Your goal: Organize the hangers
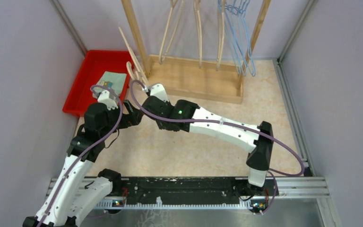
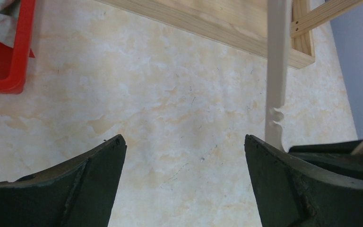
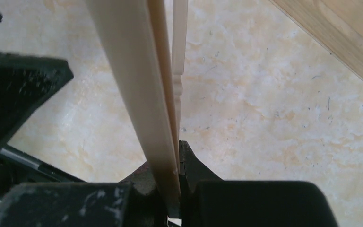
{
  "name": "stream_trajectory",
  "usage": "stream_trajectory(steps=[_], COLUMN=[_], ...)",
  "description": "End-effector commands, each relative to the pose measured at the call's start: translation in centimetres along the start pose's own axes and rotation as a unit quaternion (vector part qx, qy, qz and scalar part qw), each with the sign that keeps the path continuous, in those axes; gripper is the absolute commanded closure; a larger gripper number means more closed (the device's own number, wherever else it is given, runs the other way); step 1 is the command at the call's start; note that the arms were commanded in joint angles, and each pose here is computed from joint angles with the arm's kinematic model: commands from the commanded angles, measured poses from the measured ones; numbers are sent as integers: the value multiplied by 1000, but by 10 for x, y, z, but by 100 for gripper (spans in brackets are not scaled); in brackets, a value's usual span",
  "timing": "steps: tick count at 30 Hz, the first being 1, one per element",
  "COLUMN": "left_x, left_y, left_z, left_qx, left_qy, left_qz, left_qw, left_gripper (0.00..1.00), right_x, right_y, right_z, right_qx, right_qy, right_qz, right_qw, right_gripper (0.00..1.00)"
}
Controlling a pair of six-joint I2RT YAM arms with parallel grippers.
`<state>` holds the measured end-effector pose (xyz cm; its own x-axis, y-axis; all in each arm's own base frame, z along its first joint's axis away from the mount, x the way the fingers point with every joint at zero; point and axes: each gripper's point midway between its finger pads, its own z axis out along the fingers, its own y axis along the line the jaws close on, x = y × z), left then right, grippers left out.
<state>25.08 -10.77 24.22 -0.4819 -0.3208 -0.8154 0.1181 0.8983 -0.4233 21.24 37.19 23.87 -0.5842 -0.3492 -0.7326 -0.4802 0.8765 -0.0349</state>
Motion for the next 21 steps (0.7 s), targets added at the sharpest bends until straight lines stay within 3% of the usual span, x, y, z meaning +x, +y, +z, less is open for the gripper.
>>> stream_trajectory(steps=[1,11,21], left_x=[0,11,17], left_y=[0,2,1], left_z=[-12,-18,-27], left_qx=[5,11,20], left_qy=[-6,4,16], left_qz=[7,9,12], left_qw=[1000,1000,1000], left_gripper=[0,0,0], right_x=[-21,-34,-100], right_y=[-3,-18,-13], right_z=[1,-6,11], right_qx=[46,62,39], right_qy=[-16,-43,-87], right_qz=[18,106,184], right_qw=[999,991,978], right_gripper=[100,100,100])
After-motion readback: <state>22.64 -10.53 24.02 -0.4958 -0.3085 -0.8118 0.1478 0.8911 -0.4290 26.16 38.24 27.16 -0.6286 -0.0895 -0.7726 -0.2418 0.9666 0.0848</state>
